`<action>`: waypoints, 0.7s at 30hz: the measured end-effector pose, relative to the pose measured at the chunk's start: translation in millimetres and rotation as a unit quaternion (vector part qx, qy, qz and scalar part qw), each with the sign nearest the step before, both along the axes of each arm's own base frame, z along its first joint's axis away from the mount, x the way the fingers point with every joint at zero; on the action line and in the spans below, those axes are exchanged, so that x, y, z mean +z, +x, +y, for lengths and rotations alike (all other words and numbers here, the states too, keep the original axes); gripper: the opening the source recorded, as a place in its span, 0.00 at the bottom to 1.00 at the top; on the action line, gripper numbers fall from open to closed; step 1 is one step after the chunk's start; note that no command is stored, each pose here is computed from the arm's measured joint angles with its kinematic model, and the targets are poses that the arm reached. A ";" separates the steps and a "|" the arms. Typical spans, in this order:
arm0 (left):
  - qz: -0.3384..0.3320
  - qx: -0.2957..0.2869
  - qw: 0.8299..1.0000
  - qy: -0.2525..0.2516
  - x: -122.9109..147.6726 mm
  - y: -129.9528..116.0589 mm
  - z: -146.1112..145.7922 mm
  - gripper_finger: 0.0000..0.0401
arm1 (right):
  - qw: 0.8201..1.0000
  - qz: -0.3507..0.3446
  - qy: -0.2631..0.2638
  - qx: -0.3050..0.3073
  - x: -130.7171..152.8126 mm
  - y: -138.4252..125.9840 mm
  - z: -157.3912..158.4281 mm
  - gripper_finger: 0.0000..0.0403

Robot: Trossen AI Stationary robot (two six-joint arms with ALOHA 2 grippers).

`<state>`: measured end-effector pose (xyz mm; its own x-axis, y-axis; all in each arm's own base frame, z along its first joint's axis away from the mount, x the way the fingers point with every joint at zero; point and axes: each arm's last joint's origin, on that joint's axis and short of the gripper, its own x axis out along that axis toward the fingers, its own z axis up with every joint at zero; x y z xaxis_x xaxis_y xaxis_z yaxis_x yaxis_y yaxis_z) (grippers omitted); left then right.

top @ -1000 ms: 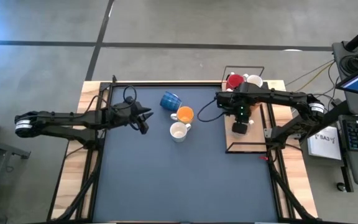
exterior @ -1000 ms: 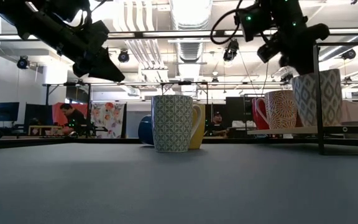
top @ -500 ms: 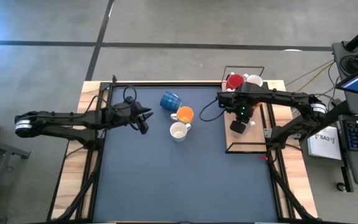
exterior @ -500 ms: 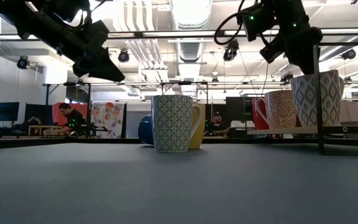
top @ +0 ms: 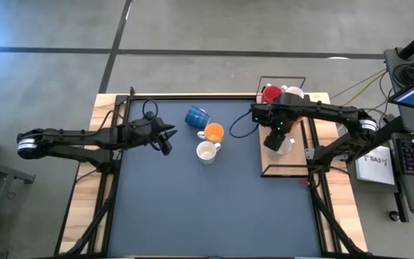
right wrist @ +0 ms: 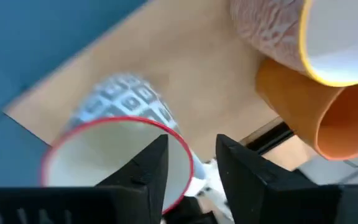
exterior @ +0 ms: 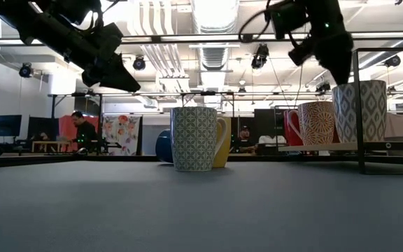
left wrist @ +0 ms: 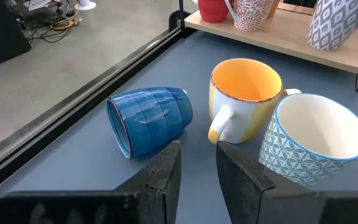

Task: Place coffee mugs
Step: Put the right gray patterned mug on the shelf

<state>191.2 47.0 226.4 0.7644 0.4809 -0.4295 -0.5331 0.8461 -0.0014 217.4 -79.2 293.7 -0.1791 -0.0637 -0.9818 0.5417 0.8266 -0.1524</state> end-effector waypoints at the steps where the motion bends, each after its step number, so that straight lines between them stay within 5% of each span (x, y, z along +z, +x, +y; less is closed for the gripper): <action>1: 0.000 0.000 1.000 0.000 0.0 0.0 0.0 0.21 | 1.000 -0.011 0.002 -0.011 4.1 1.3 0.1 0.32; 9: 0.000 0.000 1.000 0.000 0.0 0.0 0.0 0.21 | 0.986 -0.080 0.075 -0.126 13.6 10.4 5.5 0.30; 21: 0.001 0.000 1.000 0.000 -0.1 -0.1 0.0 0.21 | 0.984 -0.081 0.088 -0.133 -3.1 15.7 15.9 0.30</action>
